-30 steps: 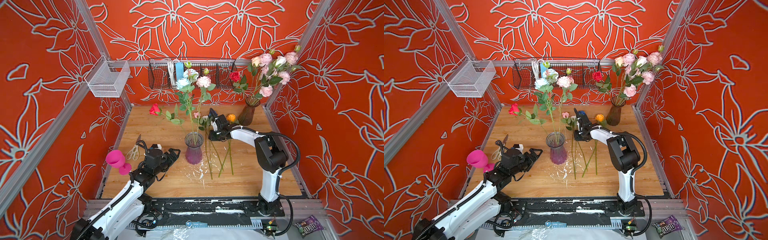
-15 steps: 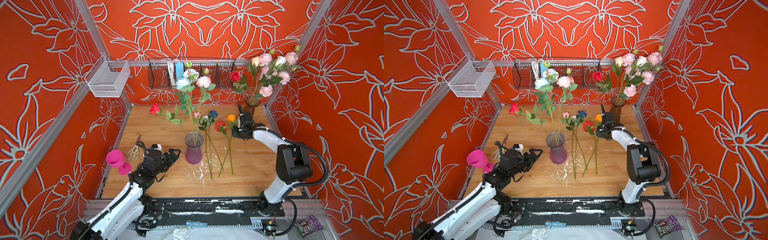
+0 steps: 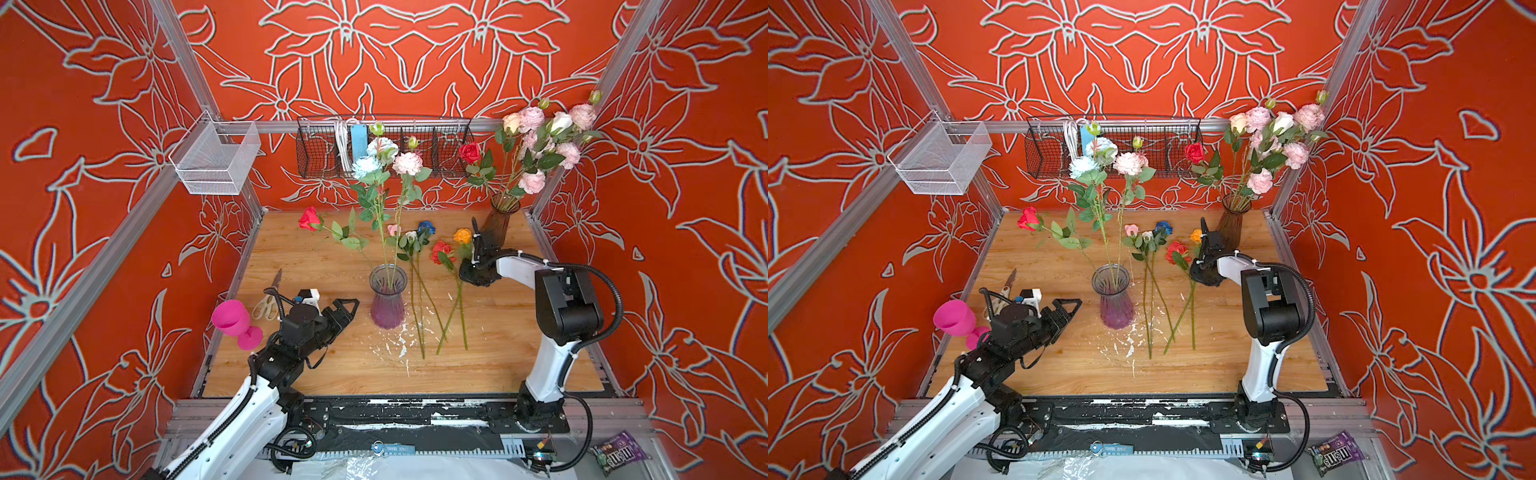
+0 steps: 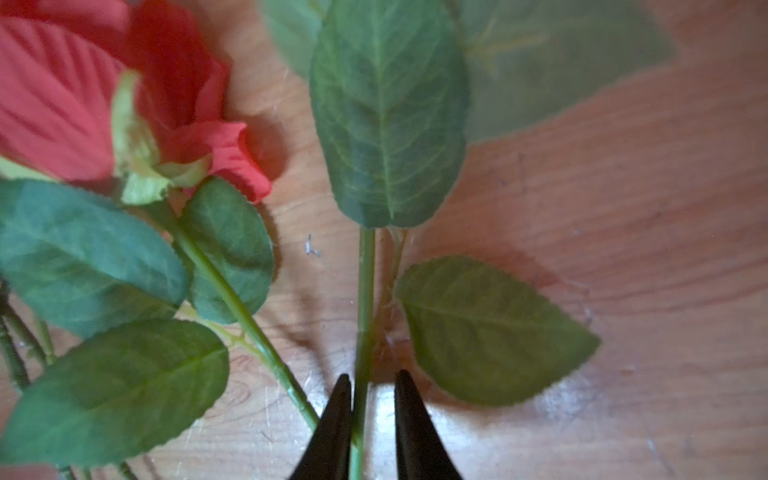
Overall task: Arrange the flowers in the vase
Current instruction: 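Lift the yellow rose upright out of the pile with the right gripper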
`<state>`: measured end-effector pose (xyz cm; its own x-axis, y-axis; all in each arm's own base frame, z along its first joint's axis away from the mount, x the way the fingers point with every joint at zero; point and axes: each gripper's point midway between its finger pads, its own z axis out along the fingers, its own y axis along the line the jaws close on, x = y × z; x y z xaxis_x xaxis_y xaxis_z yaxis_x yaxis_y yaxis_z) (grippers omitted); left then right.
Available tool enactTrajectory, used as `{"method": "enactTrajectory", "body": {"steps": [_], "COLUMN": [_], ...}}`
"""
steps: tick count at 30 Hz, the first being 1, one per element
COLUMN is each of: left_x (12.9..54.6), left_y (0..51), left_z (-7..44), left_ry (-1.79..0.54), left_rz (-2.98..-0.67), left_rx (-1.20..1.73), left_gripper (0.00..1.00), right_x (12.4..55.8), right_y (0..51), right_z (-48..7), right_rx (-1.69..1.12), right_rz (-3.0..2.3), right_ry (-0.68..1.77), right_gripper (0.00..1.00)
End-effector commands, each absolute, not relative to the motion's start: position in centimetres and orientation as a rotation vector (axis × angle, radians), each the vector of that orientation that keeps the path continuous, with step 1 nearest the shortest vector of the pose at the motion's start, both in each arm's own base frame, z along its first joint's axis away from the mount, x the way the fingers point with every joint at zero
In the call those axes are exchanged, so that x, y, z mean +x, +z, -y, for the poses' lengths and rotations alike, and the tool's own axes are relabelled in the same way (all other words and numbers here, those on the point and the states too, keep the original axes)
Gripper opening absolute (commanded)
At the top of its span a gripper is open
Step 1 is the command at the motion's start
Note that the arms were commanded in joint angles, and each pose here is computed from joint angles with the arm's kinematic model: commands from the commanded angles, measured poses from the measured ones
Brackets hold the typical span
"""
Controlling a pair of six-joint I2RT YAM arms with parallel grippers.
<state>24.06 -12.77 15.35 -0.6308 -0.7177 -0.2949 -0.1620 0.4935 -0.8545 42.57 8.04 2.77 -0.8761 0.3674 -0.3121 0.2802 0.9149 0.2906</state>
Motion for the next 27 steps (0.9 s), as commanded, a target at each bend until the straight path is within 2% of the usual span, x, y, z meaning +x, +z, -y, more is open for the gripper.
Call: {"method": "enactTrajectory", "body": {"steps": [1,4,9,17,24,27], "left_x": [23.5,23.3,23.1,23.2,23.4,23.3], "left_y": [15.0,15.1,15.4,15.9,16.6,18.5], "left_z": [12.1,11.8,11.6,11.7,12.0,12.8], "left_ry": [-1.059,-1.049,-1.049,-1.056,-1.081,-1.15], "left_rz": [-2.09,-2.078,-2.062,-2.047,-2.027,-1.973], "left_rx": [-0.72,-0.718,-0.711,-0.696,-0.681,-0.582], "left_gripper": [0.95,0.95,0.95,0.95,0.96,0.97], "right_x": [43.4,43.5,43.9,42.8,38.7,36.7], "right_y": [2.8,3.3,6.1,11.5,14.0,15.8], "right_z": [-7.6,-7.6,-8.2,-9.1,-11.2,-11.8], "right_rx": [0.526,0.524,0.512,0.448,0.242,0.16], "right_rz": [-2.703,-2.697,-2.633,-2.533,-2.47,-2.365], "right_ry": [0.328,0.328,0.395,0.492,0.456,0.442], "right_gripper": [0.13,0.06,0.0,0.0,0.0,0.0]}}
